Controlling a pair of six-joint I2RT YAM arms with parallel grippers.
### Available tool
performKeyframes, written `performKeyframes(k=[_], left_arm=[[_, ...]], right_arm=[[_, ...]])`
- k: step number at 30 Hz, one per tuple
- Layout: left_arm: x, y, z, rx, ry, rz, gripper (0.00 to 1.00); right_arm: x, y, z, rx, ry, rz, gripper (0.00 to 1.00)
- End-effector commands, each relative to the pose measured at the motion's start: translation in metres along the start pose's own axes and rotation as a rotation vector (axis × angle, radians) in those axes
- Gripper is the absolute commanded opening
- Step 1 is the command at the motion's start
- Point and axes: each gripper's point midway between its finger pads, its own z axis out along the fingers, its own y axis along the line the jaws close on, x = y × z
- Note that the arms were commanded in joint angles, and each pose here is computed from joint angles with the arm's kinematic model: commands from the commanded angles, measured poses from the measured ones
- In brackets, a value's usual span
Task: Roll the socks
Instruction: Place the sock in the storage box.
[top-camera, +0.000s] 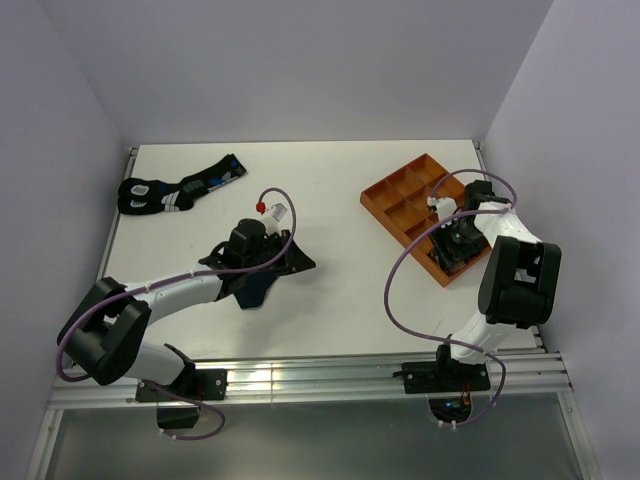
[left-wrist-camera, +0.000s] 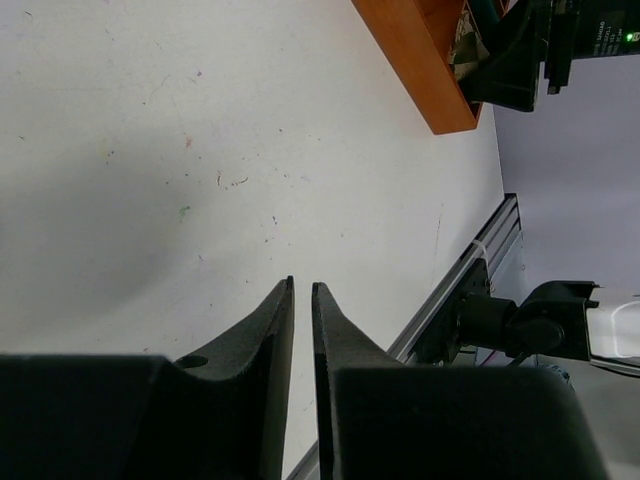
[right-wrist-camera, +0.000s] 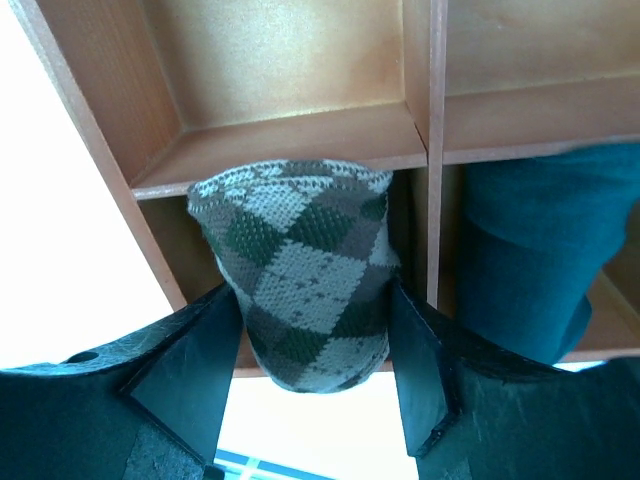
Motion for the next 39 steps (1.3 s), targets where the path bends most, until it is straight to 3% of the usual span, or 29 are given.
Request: performKeyframes(k=[1,15,31,37,39], left_arm=[[-0.016,-0.016,0.001,0.053,-0.030,0.048,0.18],[-0.017,-0.018,0.003,0.052,-0.030,0.049,0.18],[-0.026,-0.013,-0.001,0.004,-0.052,0.042,0.19],[-0.039,-0.004,-0.011,-0.079,-0.099,0.024,0.20],[-0.050,0.013,-0.022,-0.183,-0.166,-0.010,0.20]], right_arm=[[-0.001,-0.001,-0.021,0.010,-0.002,0.035,0.66],[-0.002,0.009,-0.036,-0.043,-0.007,-0.010,0.67],[-0.018,-0.004,-0.068,0.029,-0.081,-0.019,0.69],[-0.031,-0.003,-0.094,0.052,-0.156,-0.039,0.69],[-0.037,0.002,-0.103,0.035,-0.189,-0.051,0.69]])
